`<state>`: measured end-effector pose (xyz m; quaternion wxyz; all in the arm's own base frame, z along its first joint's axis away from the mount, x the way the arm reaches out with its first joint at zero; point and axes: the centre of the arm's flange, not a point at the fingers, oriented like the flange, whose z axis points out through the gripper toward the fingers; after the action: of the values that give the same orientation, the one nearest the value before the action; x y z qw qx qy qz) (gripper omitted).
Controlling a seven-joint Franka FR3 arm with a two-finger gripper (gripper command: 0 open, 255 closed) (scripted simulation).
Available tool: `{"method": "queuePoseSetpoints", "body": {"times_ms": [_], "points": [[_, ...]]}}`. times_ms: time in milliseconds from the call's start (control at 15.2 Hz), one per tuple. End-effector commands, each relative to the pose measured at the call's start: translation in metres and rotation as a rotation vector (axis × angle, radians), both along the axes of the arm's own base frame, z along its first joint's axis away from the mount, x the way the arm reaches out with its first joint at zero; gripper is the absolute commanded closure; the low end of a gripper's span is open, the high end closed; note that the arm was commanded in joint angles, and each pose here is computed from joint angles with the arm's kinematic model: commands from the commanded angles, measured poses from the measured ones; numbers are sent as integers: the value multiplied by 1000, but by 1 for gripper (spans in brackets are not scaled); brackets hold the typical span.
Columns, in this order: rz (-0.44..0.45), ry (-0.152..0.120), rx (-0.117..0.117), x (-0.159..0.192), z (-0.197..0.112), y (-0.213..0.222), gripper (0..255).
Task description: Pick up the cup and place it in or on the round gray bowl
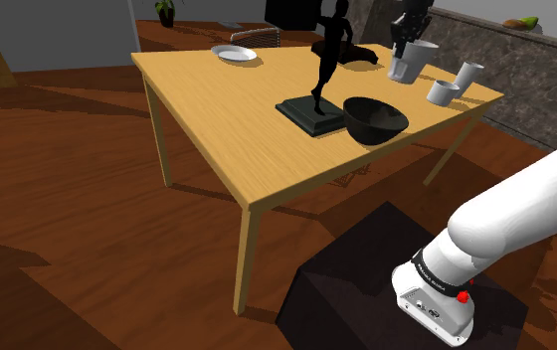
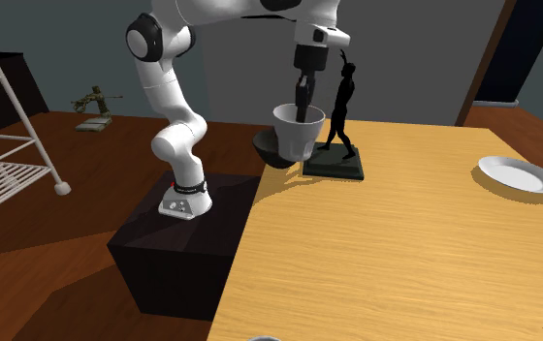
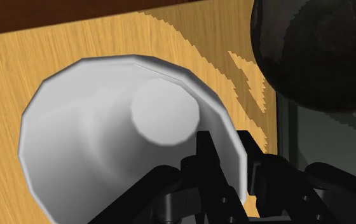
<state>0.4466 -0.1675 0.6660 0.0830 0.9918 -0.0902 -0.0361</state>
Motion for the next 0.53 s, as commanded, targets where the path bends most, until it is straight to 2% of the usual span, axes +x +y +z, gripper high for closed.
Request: {"method": "queuePoseSetpoints", "body": {"times_ms": [0, 132, 462], "points": [[0, 0, 0, 0, 10, -1, 255], [0, 0, 0, 0, 18, -1, 255], [0, 0, 0, -22, 29, 61, 255]]}}
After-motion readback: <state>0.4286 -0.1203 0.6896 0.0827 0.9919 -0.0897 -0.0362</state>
